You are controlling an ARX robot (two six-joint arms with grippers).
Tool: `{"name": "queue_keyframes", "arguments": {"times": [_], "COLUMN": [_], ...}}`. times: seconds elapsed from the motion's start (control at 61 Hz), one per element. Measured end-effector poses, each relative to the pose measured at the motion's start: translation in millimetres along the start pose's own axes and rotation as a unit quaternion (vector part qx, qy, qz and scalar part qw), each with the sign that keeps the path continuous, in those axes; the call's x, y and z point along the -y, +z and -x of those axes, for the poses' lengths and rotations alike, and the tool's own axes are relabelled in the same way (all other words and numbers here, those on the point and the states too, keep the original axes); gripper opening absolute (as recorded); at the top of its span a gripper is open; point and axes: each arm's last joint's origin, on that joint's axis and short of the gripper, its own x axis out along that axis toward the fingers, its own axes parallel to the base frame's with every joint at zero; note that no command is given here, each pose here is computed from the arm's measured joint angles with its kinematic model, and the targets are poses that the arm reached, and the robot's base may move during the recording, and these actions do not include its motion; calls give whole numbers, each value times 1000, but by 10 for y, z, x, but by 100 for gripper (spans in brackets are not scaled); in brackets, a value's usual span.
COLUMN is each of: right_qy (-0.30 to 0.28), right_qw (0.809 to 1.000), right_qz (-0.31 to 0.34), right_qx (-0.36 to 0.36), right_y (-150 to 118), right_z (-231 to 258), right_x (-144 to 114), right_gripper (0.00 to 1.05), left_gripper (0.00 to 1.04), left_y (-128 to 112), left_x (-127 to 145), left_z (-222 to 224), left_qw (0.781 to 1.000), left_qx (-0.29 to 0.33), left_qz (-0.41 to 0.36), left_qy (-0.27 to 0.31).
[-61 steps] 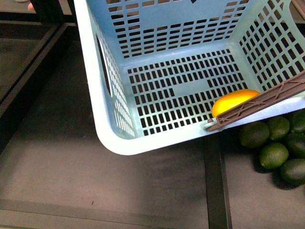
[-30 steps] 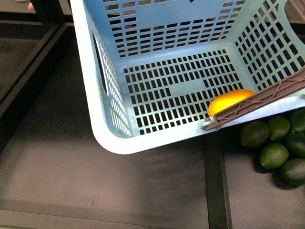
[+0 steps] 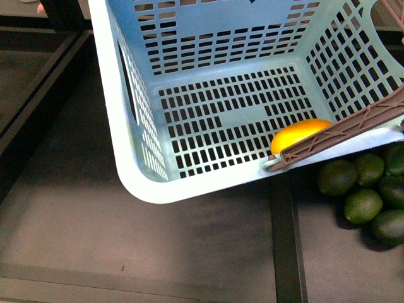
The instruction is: Pick mango and avocado into basket
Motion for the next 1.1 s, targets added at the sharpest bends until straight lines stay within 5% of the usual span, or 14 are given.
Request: {"name": "queue_keyframes", "arguments": {"times": [1.017, 1.099], "right_qy": [-1, 2], "right_qw": [999, 999], "right_qz": [33, 33], "right_qx": [-2, -1], "right_y": [206, 201], "right_z": [-407, -411], "right_x": [-230, -233], "right_gripper": [96, 88], "left_gripper": [26, 26], "left_y": [0, 0], "left_x": [0, 0], "left_z": [0, 0], "left_qw": [1000, 1000], "left_qx": [0, 0], "left_qz": [0, 0], "left_qy": [0, 0]}}
